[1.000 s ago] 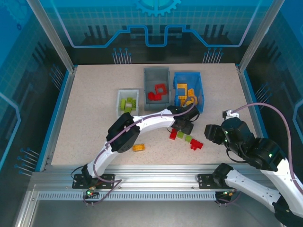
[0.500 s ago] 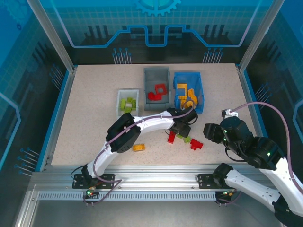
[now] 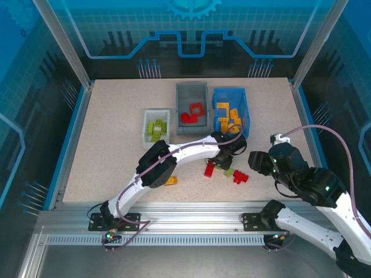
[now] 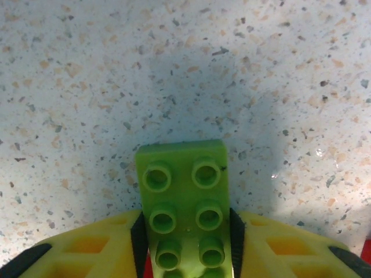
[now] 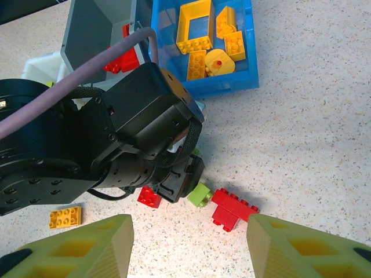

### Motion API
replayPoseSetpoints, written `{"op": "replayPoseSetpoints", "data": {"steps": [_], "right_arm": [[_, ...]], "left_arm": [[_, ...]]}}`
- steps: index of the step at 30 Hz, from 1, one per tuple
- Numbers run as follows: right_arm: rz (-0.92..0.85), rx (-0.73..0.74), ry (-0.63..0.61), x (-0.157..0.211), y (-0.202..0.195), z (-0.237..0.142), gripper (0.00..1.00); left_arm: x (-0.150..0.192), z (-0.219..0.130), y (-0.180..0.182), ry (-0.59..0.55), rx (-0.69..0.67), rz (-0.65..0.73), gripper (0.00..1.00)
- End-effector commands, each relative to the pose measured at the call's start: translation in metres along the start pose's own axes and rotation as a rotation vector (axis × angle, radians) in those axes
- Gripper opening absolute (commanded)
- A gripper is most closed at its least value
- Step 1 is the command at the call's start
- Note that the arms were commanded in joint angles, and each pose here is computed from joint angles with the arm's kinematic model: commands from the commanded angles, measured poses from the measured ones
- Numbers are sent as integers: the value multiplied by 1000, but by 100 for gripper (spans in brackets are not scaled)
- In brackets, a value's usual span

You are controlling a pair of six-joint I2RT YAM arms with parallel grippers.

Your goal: Sort the legos into containers by color

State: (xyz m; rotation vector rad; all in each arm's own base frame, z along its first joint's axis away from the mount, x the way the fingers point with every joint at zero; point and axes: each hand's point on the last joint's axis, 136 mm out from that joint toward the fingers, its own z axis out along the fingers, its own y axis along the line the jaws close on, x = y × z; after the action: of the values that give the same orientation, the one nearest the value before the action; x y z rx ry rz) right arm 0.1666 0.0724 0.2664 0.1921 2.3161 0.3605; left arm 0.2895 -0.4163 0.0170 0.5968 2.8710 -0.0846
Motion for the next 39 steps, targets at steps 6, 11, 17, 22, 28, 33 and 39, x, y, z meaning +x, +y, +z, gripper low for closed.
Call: {"op": "replayPoseSetpoints", "data": {"steps": [6, 11, 17, 22, 28, 33, 39], "right_arm": [[15, -10, 8, 5, 1, 4, 56], [-4, -14, 6, 6, 2, 5, 56], [-38, -81, -62, -8, 9, -8, 56], [-73, -114, -103, -17, 16, -13, 56], [-118, -181, -76, -15, 38, 0, 56], [-129, -203, -70, -15, 46, 6, 56], [-150, -247, -23, -7, 61, 18, 56]], "left_arm": [[6, 20, 11, 46, -93, 10, 33], [-16, -3, 6, -35, -63, -2, 31], [-49, -78, 13, -181, 7, -69, 31], [-56, -143, 53, -282, 39, -160, 31], [-39, -184, 128, -336, 76, -314, 31], [-26, -200, 157, -352, 126, -378, 31], [-25, -200, 169, -343, 112, -408, 31]]}}
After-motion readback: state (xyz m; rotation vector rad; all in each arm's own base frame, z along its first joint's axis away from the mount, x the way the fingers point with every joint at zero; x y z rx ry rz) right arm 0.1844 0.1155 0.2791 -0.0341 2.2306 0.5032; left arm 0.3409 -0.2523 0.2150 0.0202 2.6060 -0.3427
